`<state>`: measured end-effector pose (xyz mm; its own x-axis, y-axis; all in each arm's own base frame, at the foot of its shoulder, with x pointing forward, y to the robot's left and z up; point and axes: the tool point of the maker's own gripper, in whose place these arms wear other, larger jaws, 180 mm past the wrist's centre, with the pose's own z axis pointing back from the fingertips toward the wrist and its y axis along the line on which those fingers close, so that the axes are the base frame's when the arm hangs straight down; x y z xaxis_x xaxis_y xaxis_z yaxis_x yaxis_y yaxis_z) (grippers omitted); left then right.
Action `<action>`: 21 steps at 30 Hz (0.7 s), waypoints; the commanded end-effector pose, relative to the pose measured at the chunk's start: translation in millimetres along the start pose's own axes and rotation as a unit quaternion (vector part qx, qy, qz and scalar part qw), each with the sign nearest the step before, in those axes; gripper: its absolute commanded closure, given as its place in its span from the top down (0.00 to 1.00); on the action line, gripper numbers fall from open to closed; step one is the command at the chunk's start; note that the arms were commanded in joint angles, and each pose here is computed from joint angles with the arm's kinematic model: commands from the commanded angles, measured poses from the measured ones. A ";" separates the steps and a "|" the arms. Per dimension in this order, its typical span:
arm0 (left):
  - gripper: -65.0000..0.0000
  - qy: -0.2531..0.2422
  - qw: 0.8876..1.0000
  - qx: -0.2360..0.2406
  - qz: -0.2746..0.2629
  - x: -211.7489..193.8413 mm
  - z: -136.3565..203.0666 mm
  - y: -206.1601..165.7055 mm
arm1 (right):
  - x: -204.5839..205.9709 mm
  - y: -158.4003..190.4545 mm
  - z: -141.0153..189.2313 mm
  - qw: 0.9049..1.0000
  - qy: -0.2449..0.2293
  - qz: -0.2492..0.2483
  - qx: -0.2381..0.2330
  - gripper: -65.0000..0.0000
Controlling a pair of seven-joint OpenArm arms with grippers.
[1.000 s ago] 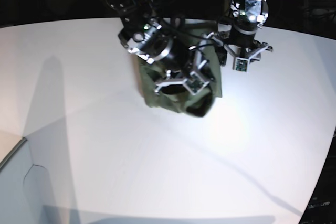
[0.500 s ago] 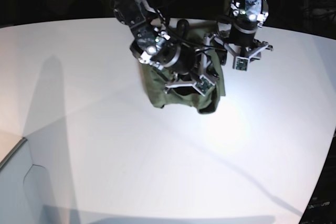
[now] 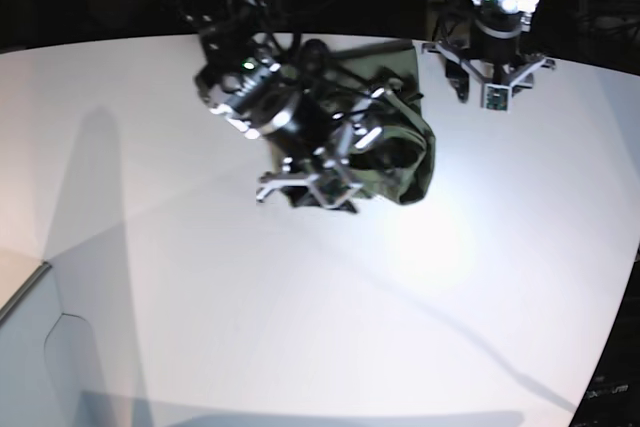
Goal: Layout the t-shirt on the table in an organized manner, then fold the t-shirt properly
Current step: 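Lift the folded shirt's end with the right gripper and fold it over, then hold the folded bundle with the right gripper while the left gripper withdraws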
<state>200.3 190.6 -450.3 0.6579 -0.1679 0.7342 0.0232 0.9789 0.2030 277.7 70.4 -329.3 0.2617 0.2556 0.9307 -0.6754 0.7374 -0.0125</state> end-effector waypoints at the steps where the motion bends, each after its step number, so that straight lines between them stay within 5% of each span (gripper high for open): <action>1: 0.47 -0.018 1.000 0.012 -0.001 9.2 4.9 8.0 | 6.3 0.2 7.6 1.000 -0.016 -0.006 -0.003 0.55; 14: 0.47 -0.017 0.997 0.073 0.007 6.0 14.3 56.9 | -54.4 11.3 19.0 0.998 0.055 -0.039 0.004 0.55; 21: 0.47 -0.023 0.992 0.124 0.022 10.6 15.8 96.8 | -64.2 82.3 12.8 0.989 0.069 -0.017 0.131 0.55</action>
<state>193.1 278.6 -421.8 0.6462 -0.1213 0.7535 -0.1868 0.9321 0.3102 193.0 98.5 -400.2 0.3957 0.3731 0.8392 -0.8052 0.5805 0.1216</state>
